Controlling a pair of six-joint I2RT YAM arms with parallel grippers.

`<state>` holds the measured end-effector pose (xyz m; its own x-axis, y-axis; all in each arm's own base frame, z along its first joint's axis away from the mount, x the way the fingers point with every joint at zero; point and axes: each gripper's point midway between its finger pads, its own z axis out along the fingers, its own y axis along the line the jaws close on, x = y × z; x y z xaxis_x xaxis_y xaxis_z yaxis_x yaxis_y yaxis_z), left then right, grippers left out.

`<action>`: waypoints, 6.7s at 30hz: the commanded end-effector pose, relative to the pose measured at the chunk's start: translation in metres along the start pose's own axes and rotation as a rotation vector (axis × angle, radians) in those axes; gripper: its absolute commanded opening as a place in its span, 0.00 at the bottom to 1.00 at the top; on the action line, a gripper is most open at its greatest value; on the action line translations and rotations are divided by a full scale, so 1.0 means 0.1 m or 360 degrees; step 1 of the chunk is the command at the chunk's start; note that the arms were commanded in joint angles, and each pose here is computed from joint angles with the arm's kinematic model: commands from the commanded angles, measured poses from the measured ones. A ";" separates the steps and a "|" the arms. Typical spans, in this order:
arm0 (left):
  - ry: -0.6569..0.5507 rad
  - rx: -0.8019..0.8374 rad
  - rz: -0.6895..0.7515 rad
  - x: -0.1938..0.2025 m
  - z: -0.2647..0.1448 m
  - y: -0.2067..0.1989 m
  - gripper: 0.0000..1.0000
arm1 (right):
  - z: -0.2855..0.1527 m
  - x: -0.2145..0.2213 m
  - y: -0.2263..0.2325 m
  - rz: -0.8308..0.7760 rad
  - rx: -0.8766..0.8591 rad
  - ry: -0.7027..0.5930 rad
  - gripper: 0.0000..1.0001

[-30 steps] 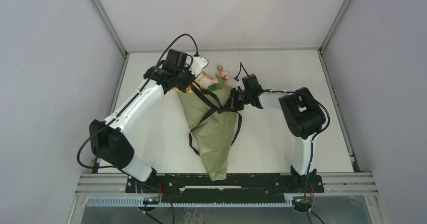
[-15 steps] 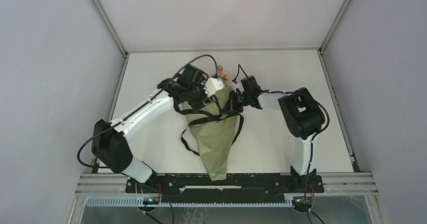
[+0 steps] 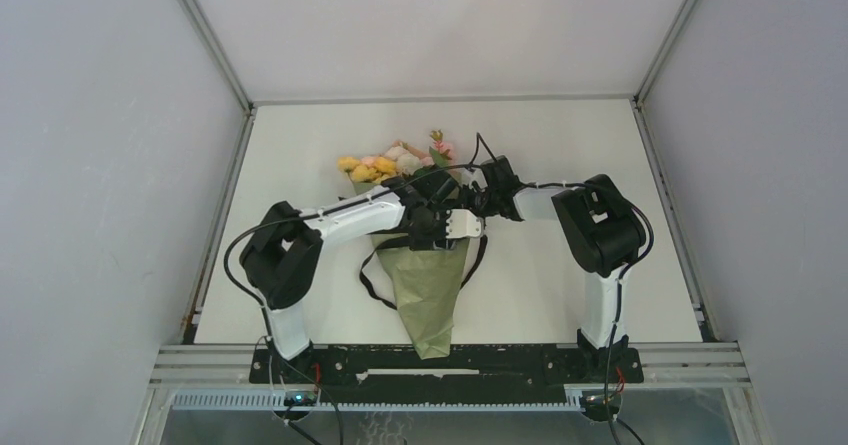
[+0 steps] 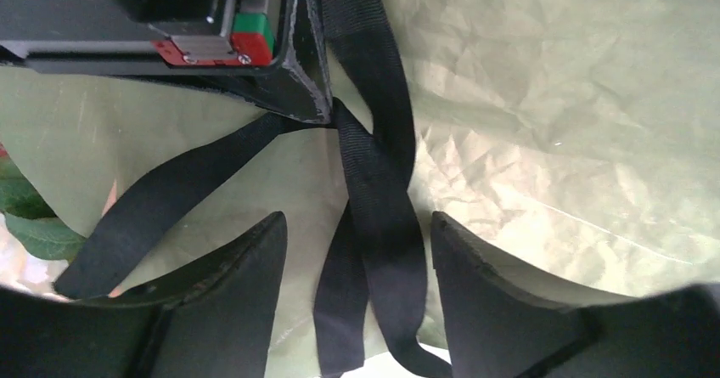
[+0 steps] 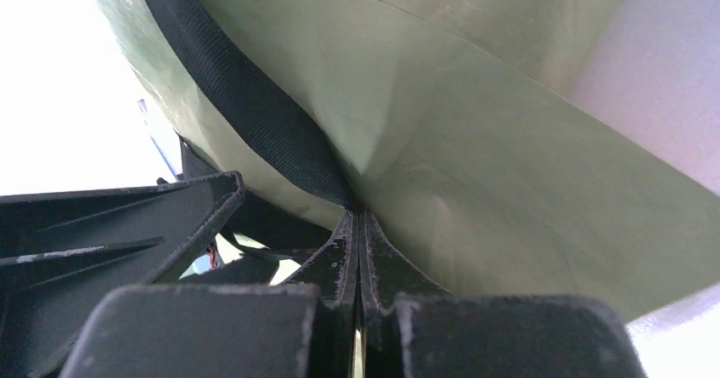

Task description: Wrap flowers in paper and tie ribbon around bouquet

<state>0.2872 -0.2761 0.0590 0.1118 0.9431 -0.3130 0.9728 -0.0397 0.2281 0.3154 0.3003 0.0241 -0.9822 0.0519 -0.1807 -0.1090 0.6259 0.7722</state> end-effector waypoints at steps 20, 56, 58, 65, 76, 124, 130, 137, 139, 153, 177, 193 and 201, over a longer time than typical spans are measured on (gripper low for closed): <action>-0.0250 -0.0342 -0.0222 -0.38 -0.68 0.43 0.00 | -0.16 0.05 0.11 -0.0114 -0.0121 0.0035 0.01; -0.0532 -0.0018 -0.0927 -0.46 -0.64 0.59 0.00 | -0.87 -0.44 0.17 -0.0127 -0.0187 -0.0224 0.28; -0.0543 -0.0035 -0.0901 -0.47 -0.70 0.60 0.00 | -0.76 -0.50 0.22 -0.0154 -0.0154 -0.0216 0.26; -0.0579 -0.0046 -0.0884 -0.53 -0.81 0.65 0.00 | -0.30 -0.47 0.25 -0.0175 -0.0107 -0.0070 0.19; -0.0589 -0.0011 -0.0917 -0.60 -0.75 0.69 0.00 | -0.20 0.30 0.49 -0.0363 -0.0368 0.0399 0.10; -0.0316 0.0049 -0.1058 -0.21 0.13 0.55 0.00 | -0.61 0.10 0.13 0.0027 0.0425 -0.0554 0.47; -0.0314 0.0054 -0.1058 -0.20 0.13 0.54 0.00 | -0.46 0.14 -0.01 0.0053 0.0463 -0.0502 0.47; -0.0316 0.0106 -0.1038 -0.23 0.04 0.47 0.02 | -0.37 0.09 -0.14 0.0066 0.0470 -0.0495 0.05; -0.0295 0.0138 -0.1004 -0.22 -0.10 0.43 0.25 | -0.39 0.08 -0.18 0.0061 0.0482 -0.0493 0.00; -0.0186 -0.0179 -0.0712 1.16 -0.67 0.36 0.66 | -0.40 0.13 -0.16 -0.0027 0.0398 -0.0388 0.00; 0.0043 -0.0130 -0.0589 1.45 -0.32 0.27 0.00 | -0.61 0.22 0.04 -0.0153 0.0314 -0.0322 0.00; -0.0089 -0.0382 -0.1035 1.34 -0.78 0.42 0.00 | -0.97 0.72 0.68 -0.0631 0.0037 -0.0061 0.00; -0.0100 -0.0445 -0.1194 1.28 -0.91 0.52 0.00 | -1.01 0.60 1.06 -0.0718 -0.0139 -0.0128 0.00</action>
<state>0.3147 -0.1208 0.0788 -0.5053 0.7367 -0.4494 0.7766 0.6153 0.1353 0.2177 0.2726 0.1192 -0.8809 -0.1469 -0.4500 -0.4370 0.6175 0.6540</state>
